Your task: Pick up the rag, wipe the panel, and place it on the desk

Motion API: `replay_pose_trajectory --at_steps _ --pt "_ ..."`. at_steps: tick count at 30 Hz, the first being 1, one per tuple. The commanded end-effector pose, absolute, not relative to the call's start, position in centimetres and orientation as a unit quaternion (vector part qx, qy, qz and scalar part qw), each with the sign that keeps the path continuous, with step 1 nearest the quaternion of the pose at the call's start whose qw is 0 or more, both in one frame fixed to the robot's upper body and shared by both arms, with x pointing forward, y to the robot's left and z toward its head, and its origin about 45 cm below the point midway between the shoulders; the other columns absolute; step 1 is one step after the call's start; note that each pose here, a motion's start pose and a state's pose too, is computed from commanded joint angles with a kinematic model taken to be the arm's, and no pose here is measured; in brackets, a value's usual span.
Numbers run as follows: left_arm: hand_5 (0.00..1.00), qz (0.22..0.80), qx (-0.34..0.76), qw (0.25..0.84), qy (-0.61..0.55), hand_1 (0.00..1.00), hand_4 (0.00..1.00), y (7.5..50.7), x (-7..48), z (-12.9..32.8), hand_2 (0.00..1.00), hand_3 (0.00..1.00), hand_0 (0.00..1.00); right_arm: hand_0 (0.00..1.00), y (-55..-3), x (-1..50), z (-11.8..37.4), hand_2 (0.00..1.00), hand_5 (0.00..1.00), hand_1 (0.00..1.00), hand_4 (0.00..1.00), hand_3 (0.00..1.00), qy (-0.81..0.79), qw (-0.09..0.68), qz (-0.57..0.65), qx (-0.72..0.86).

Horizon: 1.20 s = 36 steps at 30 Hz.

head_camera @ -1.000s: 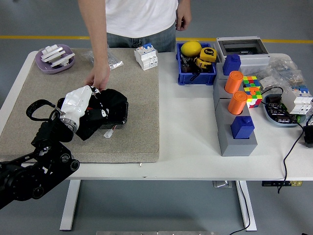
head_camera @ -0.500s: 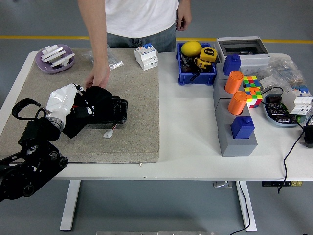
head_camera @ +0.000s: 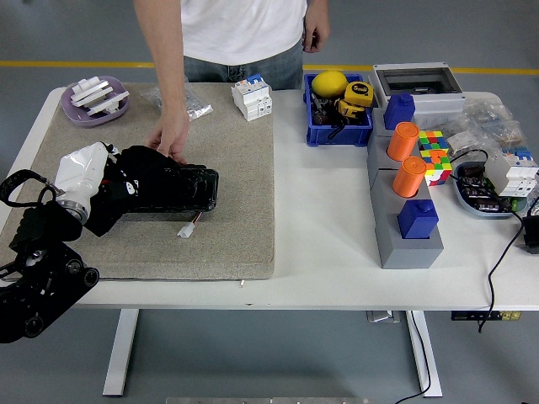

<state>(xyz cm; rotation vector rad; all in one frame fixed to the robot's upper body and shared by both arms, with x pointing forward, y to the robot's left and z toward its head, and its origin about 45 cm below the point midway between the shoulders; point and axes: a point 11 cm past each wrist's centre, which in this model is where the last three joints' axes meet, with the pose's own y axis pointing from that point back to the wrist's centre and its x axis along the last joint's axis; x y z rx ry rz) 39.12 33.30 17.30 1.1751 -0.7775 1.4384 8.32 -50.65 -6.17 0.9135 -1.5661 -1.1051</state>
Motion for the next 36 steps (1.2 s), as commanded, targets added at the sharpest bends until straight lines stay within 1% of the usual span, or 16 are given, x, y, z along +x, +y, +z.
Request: replay_pose_trajectory --at_steps 8,20,27,36 --pt "0.002 0.611 0.502 0.519 -0.325 0.155 0.401 35.0 39.2 17.6 0.462 0.475 0.323 0.708 -50.6 8.4 -6.2 0.694 0.554 0.696 0.998 0.639 -0.644 0.486 -0.454 0.378" --pt "0.002 0.620 0.508 0.503 -0.323 0.156 0.415 36.5 39.2 17.9 0.464 0.479 0.325 0.708 -50.6 8.4 -6.2 0.694 0.553 0.697 0.998 0.639 -0.643 0.486 -0.454 0.379" --pt "0.002 0.618 0.500 0.513 -0.325 0.156 0.412 35.6 39.3 17.9 0.463 0.478 0.324 0.709 -50.5 8.5 -6.2 0.694 0.552 0.697 0.998 0.640 -0.641 0.490 -0.451 0.383" --pt "0.002 0.602 0.492 0.539 -0.325 0.156 0.415 33.0 39.3 16.9 0.463 0.479 0.324 0.709 -50.6 8.6 -6.1 0.695 0.552 0.697 0.998 0.639 -0.640 0.492 -0.449 0.383"
